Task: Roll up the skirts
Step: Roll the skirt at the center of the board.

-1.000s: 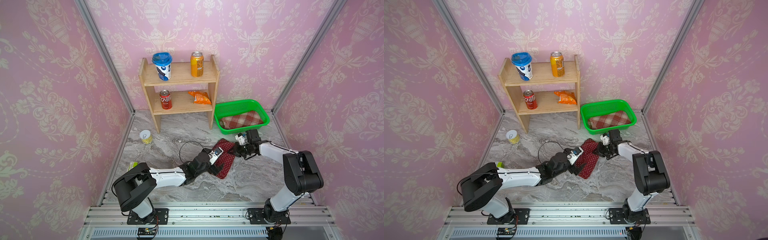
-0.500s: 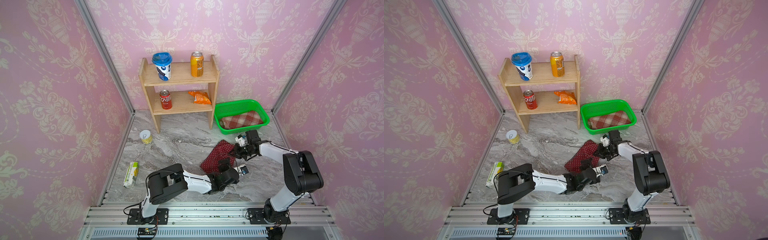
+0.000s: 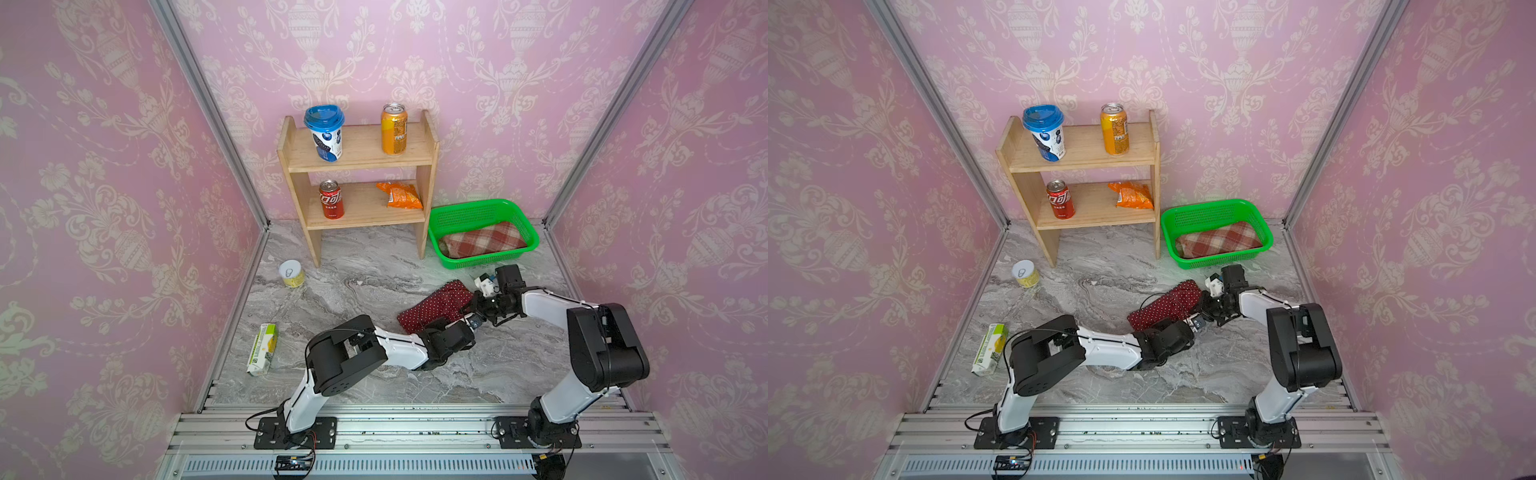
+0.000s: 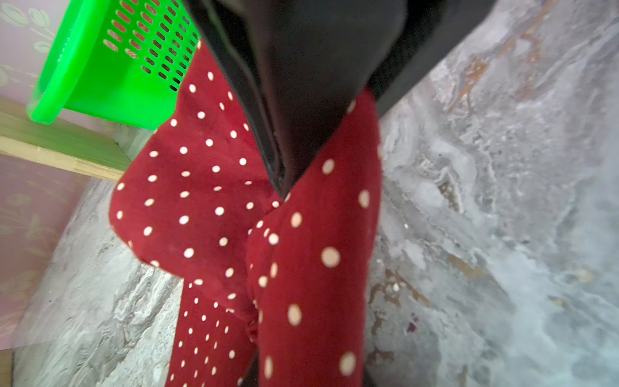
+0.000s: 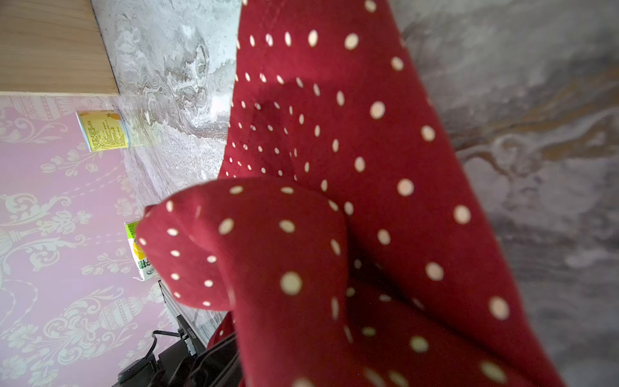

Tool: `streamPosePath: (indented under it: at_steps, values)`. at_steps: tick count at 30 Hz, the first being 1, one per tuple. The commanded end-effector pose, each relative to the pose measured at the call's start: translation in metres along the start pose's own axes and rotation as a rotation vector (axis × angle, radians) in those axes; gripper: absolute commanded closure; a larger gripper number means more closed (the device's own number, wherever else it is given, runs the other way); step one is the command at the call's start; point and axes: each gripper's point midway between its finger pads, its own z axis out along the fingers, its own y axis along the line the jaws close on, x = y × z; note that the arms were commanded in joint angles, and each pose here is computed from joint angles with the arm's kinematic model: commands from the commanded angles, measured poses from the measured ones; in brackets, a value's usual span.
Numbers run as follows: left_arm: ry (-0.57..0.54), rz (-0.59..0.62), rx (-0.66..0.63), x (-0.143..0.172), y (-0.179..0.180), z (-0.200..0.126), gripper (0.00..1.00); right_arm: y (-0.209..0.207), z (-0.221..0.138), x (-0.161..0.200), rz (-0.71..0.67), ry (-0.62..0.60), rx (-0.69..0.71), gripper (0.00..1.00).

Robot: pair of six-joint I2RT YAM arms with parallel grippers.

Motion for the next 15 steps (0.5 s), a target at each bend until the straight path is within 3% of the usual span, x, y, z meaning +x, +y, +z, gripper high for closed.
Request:
streamPosePath:
  at_steps: [1,4,7,12,15]
  values:
    - [0.100,-0.128,0.077,0.032,0.012,0.007,1.00,-0.003,-0.007,0.021,0.013,0.055,-0.021,0.52]
    - [0.059,-0.198,0.216,0.019,0.007,-0.004,1.00,-0.001,-0.021,0.012,0.024,-0.003,-0.052,0.26]
    - [0.040,-0.311,0.376,0.006,0.011,-0.012,1.00,0.003,-0.038,0.004,0.036,-0.086,-0.078,0.10]
    - [0.022,-0.564,0.650,-0.010,0.023,-0.015,0.99,0.005,-0.051,0.010,0.025,-0.174,-0.098,0.03]
    - [0.026,-0.631,0.716,-0.009,0.023,-0.009,0.98,-0.003,-0.052,0.016,0.020,-0.218,-0.090,0.01]
